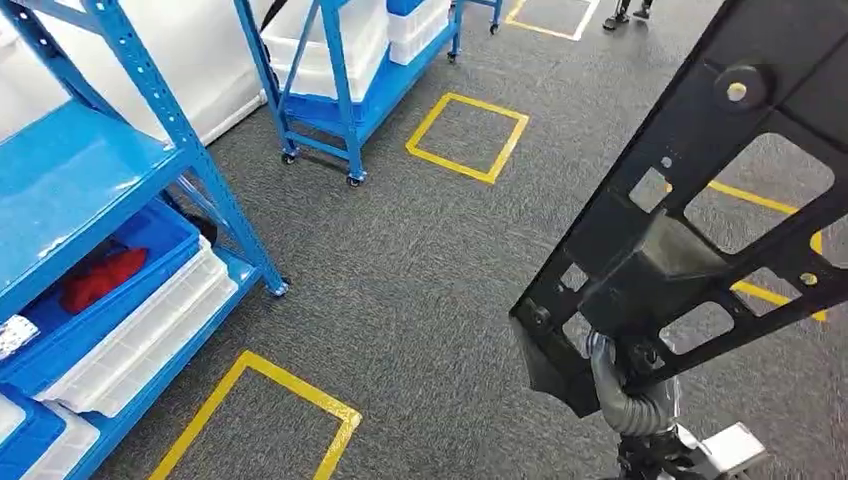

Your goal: Take the parts from the cabinet and place them on the table.

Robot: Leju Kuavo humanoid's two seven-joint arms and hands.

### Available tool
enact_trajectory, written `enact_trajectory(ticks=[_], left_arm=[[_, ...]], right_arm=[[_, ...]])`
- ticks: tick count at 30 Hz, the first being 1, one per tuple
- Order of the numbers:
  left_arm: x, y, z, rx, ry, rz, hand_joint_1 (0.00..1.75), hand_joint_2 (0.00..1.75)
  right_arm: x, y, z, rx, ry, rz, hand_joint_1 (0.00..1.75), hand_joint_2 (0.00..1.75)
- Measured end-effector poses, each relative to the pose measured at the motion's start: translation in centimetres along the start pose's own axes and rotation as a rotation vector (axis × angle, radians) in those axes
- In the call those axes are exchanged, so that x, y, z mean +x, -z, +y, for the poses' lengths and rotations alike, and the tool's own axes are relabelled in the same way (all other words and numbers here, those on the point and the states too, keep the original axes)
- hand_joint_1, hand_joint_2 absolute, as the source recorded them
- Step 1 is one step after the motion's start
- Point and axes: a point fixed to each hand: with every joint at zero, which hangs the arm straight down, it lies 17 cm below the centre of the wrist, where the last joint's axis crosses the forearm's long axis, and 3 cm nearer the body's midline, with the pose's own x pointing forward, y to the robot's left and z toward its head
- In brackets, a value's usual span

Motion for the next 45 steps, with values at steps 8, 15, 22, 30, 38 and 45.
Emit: enact_trajectory(ticks=[8,15,22,30,38,45], left_arm=[[0.4,0.0,0.2,0.005,0.025,-0.057,0.0,1.75],[2.0,0.5,0.5,-0.008,0.086,-0.139,0.0,1.75],[-0.4,0.2,-1.7,-0.139,0.244,-0.076,0.0,1.75],[-3.5,-0.5,-3.5,-0.281,0.301,0.036,0.0,1.75],[-1.5,-1.8,-5.9,-0.373,0.251,-0.065,0.0,1.75],[2.4,-1.7,-5.9,-0.346,0.12,-0.127,0.0,1.75]], right_arm=[[-0.9,0.6,-0.4,-0.023,0.015,0.009,1.75,1.75],[-1.8,0.4,0.9,0.014,0.035,0.029,1.75,1.75],[-2.1,-0.5,1.5,0.015,0.038,0.044,1.75,1.75],[-1.7,-1.0,2.7,0.045,0.028,0.053,1.75,1.75],[-1.4,0.2,4.4,0.115,0.009,0.055,1.75,1.75],[-0.6,1.0,5.6,0.187,0.047,0.044,1.75,1.75]])
